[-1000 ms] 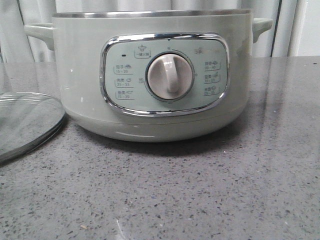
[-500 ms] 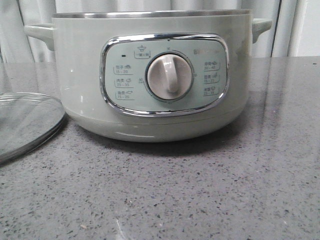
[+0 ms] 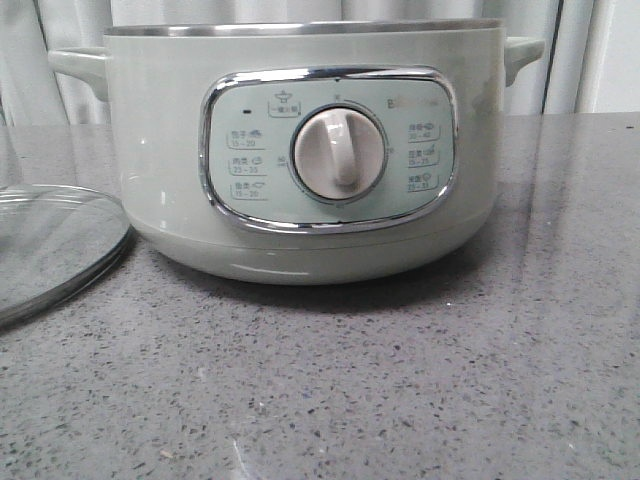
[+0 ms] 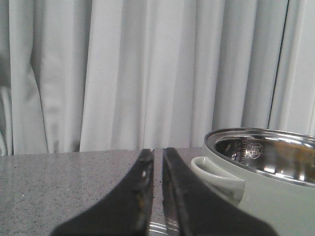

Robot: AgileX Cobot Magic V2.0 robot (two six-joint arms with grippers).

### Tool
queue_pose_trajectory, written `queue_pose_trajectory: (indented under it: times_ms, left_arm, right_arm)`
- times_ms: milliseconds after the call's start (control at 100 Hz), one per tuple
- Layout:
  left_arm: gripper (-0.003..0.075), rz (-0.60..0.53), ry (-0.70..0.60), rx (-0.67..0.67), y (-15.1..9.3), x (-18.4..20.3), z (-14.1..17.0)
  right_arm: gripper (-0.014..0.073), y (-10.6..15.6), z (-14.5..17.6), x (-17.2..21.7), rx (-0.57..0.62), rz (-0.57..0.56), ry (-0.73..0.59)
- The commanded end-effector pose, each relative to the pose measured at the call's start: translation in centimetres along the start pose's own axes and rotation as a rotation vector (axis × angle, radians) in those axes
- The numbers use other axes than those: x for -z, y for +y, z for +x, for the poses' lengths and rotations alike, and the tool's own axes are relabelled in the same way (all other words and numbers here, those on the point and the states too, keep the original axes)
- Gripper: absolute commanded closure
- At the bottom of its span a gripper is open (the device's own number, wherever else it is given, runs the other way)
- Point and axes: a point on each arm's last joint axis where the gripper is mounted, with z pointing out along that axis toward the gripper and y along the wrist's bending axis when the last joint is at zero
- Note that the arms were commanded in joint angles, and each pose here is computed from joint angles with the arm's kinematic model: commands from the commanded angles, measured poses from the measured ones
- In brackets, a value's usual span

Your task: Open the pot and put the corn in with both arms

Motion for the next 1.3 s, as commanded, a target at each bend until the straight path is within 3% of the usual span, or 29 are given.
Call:
queue_pose_trajectory:
  times_ms: [0,610,710,830,960,1130,1290]
  left_arm:
    - [0.0741,-0.006,-0.079,-0.001,0.0,-0.1,-1.4]
    - [0.0741,-0.015,-0.063,-0.009,0.2,-0.1,-0.2]
    - [0.0741,-0.018,-0.033,-0.114,0.3,0.2,1.3]
    - [0.0741,-0.045,-0.022,-0.355,0.5,1.2,3.2]
    - [0.0741,-0.169,0.015,-0.387,1.4,2.3,5.2]
    - [0.0741,-0.305,0.192,-0.355,2.3,2.9,6.7]
    - [0.0741,-0.352,0.165,-0.151,2.4,3.0,6.7]
  right_arm:
    - [0.0664,-0.2,-1.1,0.0,0.023,0.022,-0.083]
    - [0.0665,-0.2,-0.7,-0.1,0.009,0.019,-0.064]
    - [0.0665,-0.2,-0.7,-0.1,0.009,0.019,-0.064]
    - [0.0665,-0.2,-0.7,-0.1,0.009,0.019,-0.064]
    - [0.0665,-0.2,-0.7,-0.1,0.009,0.019,-0.064]
    - [0.0665,-0.2,-0.7,-0.1,0.009,0.019,-0.064]
    - [0.0665,-0.2,-0.7,-0.1,0.009,0.019,-0.064]
